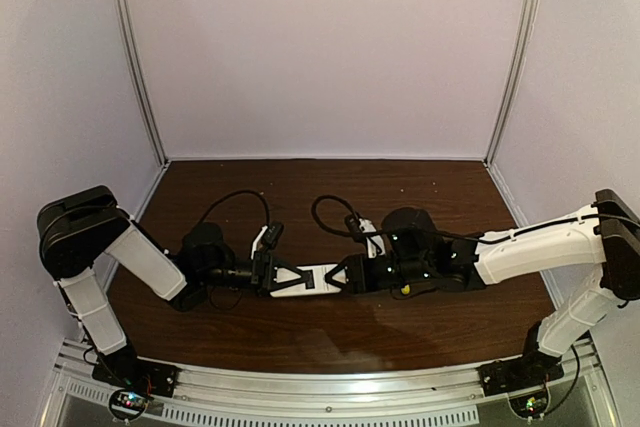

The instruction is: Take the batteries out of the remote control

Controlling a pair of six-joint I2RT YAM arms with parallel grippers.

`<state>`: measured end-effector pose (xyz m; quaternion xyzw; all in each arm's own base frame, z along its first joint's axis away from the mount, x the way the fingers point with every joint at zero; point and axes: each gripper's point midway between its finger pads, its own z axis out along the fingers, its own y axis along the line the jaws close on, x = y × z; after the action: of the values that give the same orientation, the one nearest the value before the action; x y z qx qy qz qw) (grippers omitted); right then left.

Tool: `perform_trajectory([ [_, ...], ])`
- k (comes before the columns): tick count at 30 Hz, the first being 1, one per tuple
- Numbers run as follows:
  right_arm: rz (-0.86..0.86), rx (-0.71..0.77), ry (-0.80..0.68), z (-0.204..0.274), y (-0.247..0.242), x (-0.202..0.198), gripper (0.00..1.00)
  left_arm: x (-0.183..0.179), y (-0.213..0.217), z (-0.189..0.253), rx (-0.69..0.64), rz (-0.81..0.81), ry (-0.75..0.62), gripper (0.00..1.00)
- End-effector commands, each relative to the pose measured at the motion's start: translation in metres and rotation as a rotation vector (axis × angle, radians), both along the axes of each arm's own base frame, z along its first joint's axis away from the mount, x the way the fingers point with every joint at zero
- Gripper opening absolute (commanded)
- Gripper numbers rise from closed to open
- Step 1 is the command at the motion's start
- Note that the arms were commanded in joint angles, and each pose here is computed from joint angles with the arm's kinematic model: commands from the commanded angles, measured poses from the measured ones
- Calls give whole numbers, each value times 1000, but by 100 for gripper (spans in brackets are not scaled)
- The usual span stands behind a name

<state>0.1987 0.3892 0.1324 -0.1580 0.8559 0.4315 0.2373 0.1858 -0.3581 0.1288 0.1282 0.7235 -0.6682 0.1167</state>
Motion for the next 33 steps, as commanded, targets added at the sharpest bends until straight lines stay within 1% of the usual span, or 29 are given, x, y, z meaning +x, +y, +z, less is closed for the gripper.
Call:
perform_trajectory([
  [1, -35, -60, -7, -7, -12, 2, 33, 2, -1, 17, -61, -8, -70, 0],
  [5, -34, -62, -4, -8, -11, 2, 34, 2, -1, 17, -63, -8, -71, 0],
  [8, -27, -57, -3, -7, -9, 2, 40, 2, -1, 17, -64, -8, -73, 0],
  [11, -27, -57, -4, -6, -8, 3, 49, 3, -1, 17, -61, -7, -71, 0],
  [16, -34, -66, -10, -4, -10, 4, 53, 3, -1, 16, -60, -5, -74, 0],
  [21, -43, -80, -9, -7, -13, 5, 53, 4, -1, 15, -55, -3, -75, 0],
  [26, -49, -85, -13, -7, -14, 5, 44, 4, -1, 15, -54, -4, -75, 0],
  [33, -56, -89, -20, -4, -17, 5, 37, 6, 0, 14, -49, 2, -77, 0],
])
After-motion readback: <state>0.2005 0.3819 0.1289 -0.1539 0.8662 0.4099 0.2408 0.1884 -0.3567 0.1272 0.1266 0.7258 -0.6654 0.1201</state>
